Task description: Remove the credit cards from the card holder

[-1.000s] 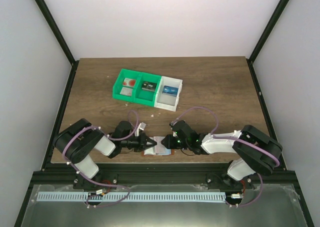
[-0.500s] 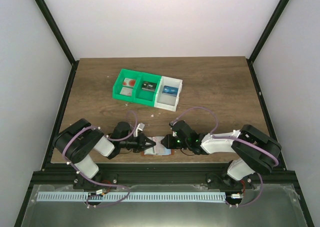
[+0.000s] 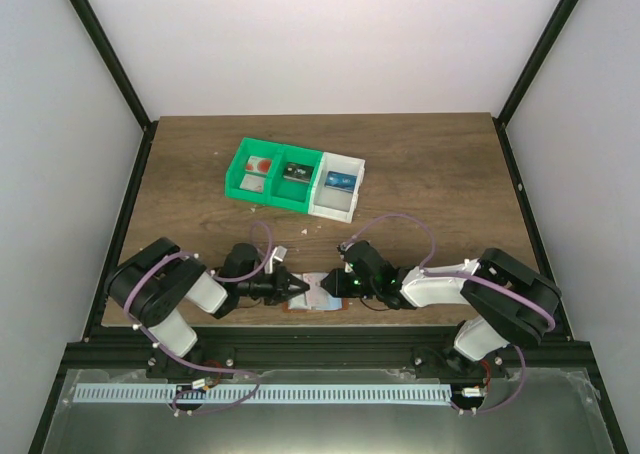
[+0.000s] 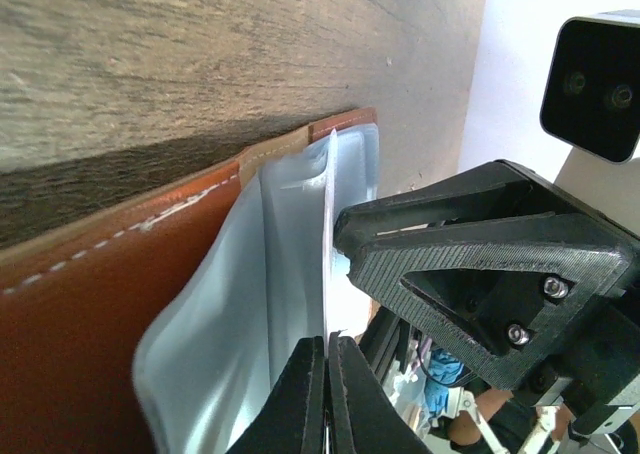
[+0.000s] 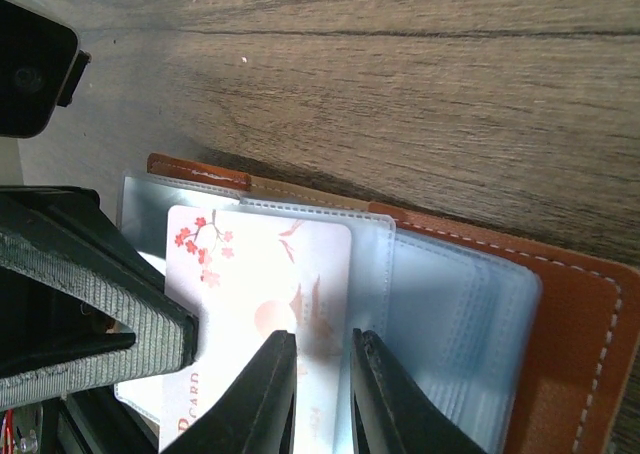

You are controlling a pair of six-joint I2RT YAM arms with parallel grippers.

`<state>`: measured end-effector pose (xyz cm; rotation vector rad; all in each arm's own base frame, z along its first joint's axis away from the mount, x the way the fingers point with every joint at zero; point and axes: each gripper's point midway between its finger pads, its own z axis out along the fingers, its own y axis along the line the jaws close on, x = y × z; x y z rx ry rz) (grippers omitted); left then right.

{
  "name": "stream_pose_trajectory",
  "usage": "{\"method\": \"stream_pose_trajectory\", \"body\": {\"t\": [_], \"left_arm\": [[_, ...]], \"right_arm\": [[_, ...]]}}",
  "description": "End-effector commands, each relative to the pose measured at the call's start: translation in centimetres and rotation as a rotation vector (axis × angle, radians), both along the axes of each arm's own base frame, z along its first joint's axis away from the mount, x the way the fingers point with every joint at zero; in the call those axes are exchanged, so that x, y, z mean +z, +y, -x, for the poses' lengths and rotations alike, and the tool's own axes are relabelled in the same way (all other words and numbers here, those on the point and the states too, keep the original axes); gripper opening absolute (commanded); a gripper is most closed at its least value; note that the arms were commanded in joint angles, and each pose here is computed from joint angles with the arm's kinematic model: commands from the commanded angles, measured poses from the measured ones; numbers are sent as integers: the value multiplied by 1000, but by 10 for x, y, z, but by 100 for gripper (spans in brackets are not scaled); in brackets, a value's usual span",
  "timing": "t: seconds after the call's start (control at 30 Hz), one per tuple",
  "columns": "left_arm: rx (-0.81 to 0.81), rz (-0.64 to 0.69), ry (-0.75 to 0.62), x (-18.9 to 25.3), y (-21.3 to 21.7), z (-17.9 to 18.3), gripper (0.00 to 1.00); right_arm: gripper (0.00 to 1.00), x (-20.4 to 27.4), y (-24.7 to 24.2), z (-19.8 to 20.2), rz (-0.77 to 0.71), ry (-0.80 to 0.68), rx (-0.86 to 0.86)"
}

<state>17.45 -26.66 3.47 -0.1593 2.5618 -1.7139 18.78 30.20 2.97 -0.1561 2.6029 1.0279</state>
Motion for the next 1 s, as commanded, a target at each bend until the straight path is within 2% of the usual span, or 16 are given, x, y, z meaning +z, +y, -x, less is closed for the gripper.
{"method": "stream_pose_trajectory", "body": {"t": [0.0,0.43,0.97], "left_arm": [[0,-3,-35,2,5,-2,0],[43,-112,-67,6,25,-8,0],[113,-206,-190,38,41,-22,0]], "right_arm": [[18,-29,-22,10,108,63,-23],[18,-31,-23,10,115,66,-27],[17,-31,-27,8,154,74,-44]]}}
